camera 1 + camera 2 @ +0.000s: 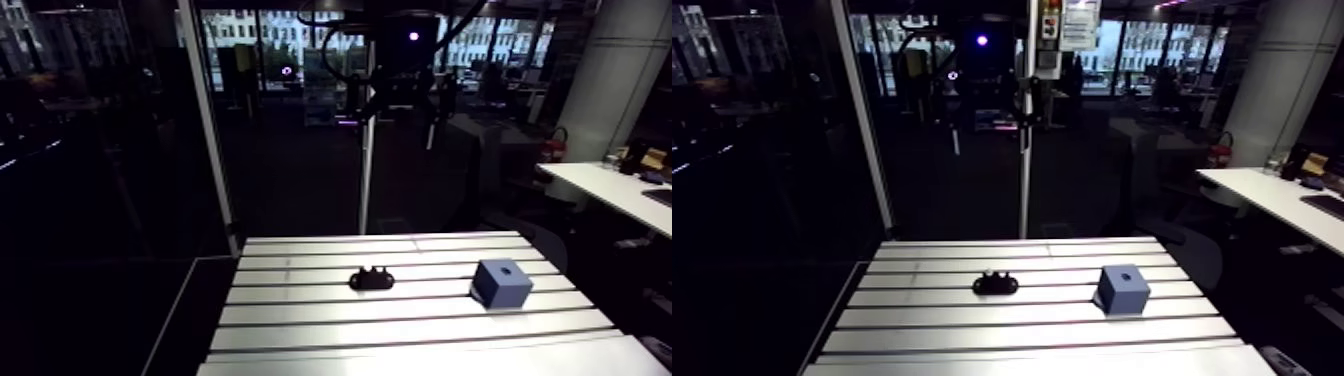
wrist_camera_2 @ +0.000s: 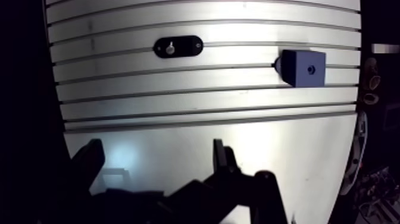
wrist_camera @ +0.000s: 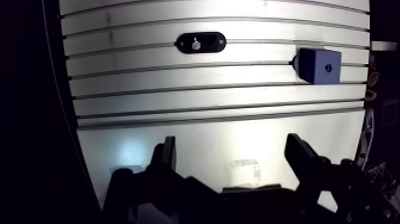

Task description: Pick up the M10 bolt and insert it into the hex recess until seated.

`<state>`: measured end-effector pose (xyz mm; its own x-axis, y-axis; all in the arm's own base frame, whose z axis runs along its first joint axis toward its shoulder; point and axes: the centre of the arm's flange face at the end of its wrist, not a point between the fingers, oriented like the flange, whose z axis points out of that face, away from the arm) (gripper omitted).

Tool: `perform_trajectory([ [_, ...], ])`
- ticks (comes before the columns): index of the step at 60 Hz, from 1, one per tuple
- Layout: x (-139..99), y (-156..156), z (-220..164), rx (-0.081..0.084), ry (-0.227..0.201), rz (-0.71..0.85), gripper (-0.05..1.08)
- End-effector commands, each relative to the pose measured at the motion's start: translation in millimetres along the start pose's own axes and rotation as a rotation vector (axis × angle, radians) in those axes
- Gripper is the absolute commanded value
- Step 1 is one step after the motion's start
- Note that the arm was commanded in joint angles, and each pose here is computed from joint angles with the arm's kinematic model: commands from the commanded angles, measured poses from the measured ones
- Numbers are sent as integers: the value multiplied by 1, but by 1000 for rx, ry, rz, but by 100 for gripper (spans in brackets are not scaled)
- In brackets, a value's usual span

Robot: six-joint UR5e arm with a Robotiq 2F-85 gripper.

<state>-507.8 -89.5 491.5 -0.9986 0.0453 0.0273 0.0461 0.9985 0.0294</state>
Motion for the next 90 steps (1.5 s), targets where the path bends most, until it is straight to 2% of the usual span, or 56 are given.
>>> perform_trajectory([
  [1,-25,-49,1,47,-12,-121,2],
  [29,-25,-52,1,44,-12,-128,2],
  [55,-26,-50,9,35,-10,-124,2],
  [59,-24,-50,18,32,16,-137,2],
  [61,-24,-50,18,32,16,-137,2],
  [63,-23,-49,23,28,48,-152,2],
  [73,-20,-45,40,24,119,-173,2],
  [83,-21,-42,57,18,170,-200,2],
  [85,-20,-40,61,15,197,-213,2],
  [90,-20,-37,67,12,210,-228,2],
])
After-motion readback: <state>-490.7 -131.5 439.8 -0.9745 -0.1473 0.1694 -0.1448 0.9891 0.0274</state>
